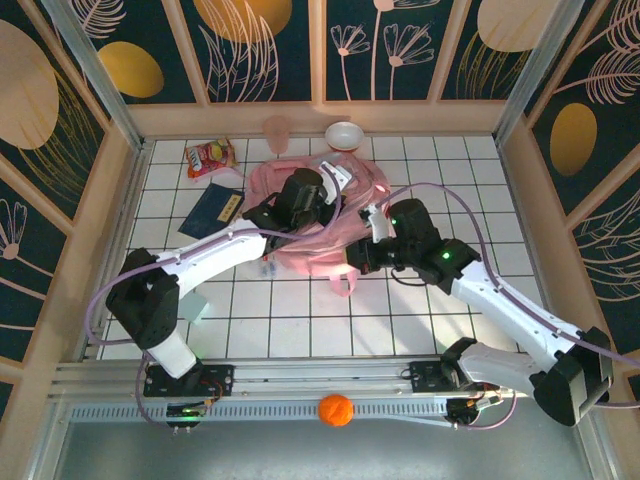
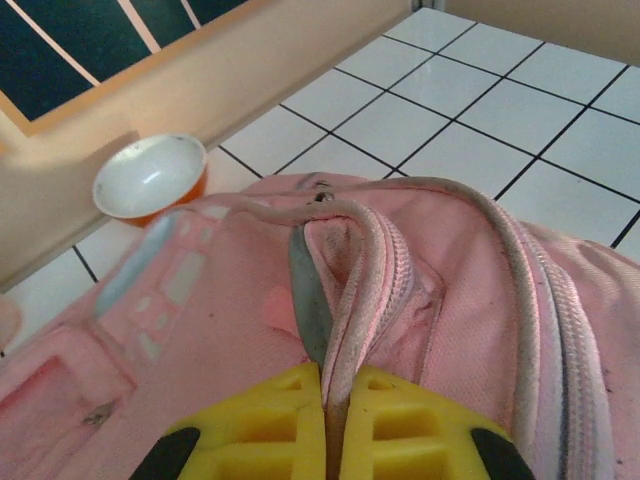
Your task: Pack books, pencil case, and school supplies into a backpack
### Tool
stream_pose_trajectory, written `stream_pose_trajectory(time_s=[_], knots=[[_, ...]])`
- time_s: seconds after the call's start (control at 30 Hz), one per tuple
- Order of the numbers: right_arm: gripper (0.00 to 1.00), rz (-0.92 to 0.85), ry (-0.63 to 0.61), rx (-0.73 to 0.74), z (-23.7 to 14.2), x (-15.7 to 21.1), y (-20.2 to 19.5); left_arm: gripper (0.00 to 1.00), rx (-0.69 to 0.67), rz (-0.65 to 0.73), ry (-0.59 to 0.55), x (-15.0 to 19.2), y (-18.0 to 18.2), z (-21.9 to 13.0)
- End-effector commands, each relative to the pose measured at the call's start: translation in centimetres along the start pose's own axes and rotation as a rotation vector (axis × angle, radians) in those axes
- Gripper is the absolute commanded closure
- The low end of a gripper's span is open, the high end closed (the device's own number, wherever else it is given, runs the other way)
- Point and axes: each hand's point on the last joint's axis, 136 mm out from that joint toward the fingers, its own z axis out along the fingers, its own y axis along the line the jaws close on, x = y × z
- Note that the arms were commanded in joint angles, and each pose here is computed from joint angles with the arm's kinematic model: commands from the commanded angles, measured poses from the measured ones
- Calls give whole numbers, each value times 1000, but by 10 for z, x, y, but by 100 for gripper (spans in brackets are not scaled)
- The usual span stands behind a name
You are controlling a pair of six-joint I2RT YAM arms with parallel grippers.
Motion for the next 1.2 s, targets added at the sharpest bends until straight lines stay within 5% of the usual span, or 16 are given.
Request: stream_pose_trajectory(time_s=[0.0, 0.2, 0.3, 0.43, 0.63, 0.9, 0.97, 1.03, 1.1, 1.17], knots=[[100, 42, -62, -37, 2, -17, 18, 100, -20, -85, -123, -41, 5, -6], [97, 80, -82, 100, -1, -19, -4, 100, 33, -79, -155, -40, -5, -13], [74, 175, -110, 161, -17, -24, -28, 100, 69, -20, -181, -39, -10, -23], [56, 313, -145, 186, -38, -23, -59, 100, 97, -23, -192, -42, -7, -28], [46, 362, -202, 217, -56, -26, -77, 100, 184, -14, -212, -47, -20, -32], [34, 692, -304, 142, -38, -49, -94, 100, 283, 23, -240, -48, -38, -38], [35, 710, -320, 128, -34, -54, -96, 100, 314, 38, -248, -48, -43, -41], [47, 726, -327, 150, -31, -55, -102, 100, 350, 49, -245, -46, -49, -42], [66, 727, -334, 173, -29, -57, -109, 100, 383, 53, -237, -44, -55, -42], [99, 710, -346, 161, -27, -62, -109, 100, 405, 56, -219, -39, -58, -43]])
